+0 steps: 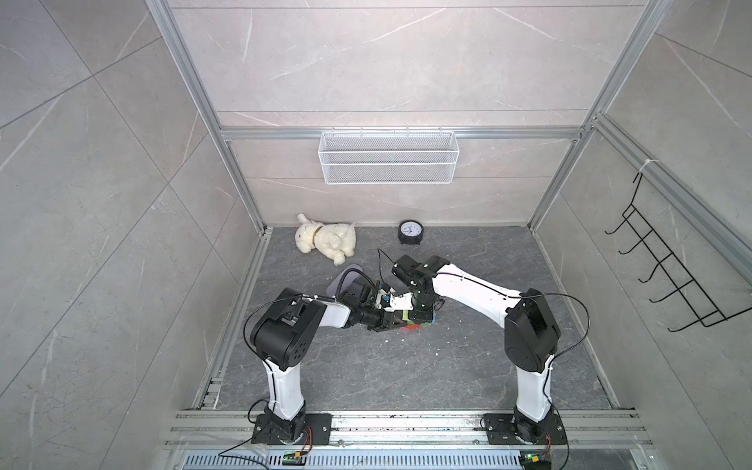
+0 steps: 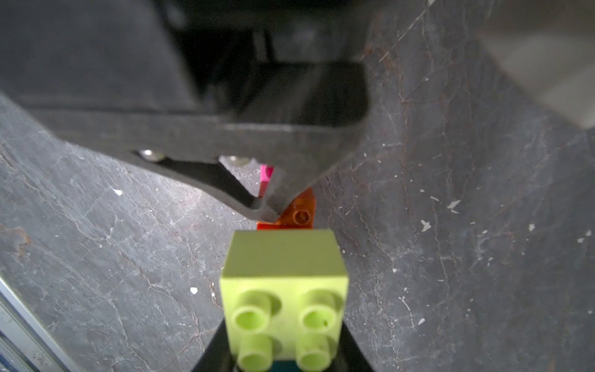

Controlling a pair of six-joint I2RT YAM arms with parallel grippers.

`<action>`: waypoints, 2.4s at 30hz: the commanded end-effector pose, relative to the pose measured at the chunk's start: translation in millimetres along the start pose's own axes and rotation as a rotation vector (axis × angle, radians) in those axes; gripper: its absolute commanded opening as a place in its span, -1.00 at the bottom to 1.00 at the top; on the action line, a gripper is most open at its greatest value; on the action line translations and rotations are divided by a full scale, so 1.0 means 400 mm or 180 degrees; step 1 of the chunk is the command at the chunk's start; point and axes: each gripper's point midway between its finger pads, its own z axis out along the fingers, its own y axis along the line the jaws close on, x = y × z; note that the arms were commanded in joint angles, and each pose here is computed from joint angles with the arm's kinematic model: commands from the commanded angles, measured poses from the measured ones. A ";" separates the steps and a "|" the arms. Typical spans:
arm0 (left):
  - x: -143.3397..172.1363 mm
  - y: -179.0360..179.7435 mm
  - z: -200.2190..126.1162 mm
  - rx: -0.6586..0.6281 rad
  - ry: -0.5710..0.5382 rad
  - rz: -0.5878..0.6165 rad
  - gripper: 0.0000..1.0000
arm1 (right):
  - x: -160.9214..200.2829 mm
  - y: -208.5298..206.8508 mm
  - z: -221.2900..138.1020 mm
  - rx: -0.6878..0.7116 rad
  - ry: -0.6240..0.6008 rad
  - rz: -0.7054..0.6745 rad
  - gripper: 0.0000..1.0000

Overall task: Assemble the letter y with lego
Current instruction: Assemble the lego brick with the lego brick.

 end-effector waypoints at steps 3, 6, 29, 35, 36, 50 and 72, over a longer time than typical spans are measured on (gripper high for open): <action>0.123 0.180 0.014 -0.0830 0.0276 -0.0628 -0.07 | 0.030 0.042 0.084 -0.0246 0.0284 0.0069 -0.43; 0.122 0.179 0.014 -0.0828 0.0279 -0.0628 -0.07 | 0.035 0.049 0.096 -0.0291 0.0304 0.0090 -0.43; 0.124 0.180 0.013 -0.0840 0.0284 -0.0630 -0.08 | 0.012 0.063 0.114 -0.0327 0.0204 -0.0003 -0.47; 0.124 0.178 0.011 -0.0840 0.0283 -0.0616 -0.08 | 0.027 0.079 0.108 -0.0459 0.0185 0.0098 -0.47; 0.125 0.178 0.012 -0.0839 0.0286 -0.0622 -0.08 | 0.032 0.082 0.105 -0.0463 0.0194 0.0092 -0.48; 0.126 0.184 0.013 -0.0860 0.0298 -0.0653 -0.08 | 0.031 0.098 0.073 -0.0447 0.0139 0.0096 -0.48; 0.143 0.201 0.008 -0.0962 0.0336 -0.0710 -0.11 | 0.000 0.062 0.011 -0.0125 -0.0129 0.0280 -0.48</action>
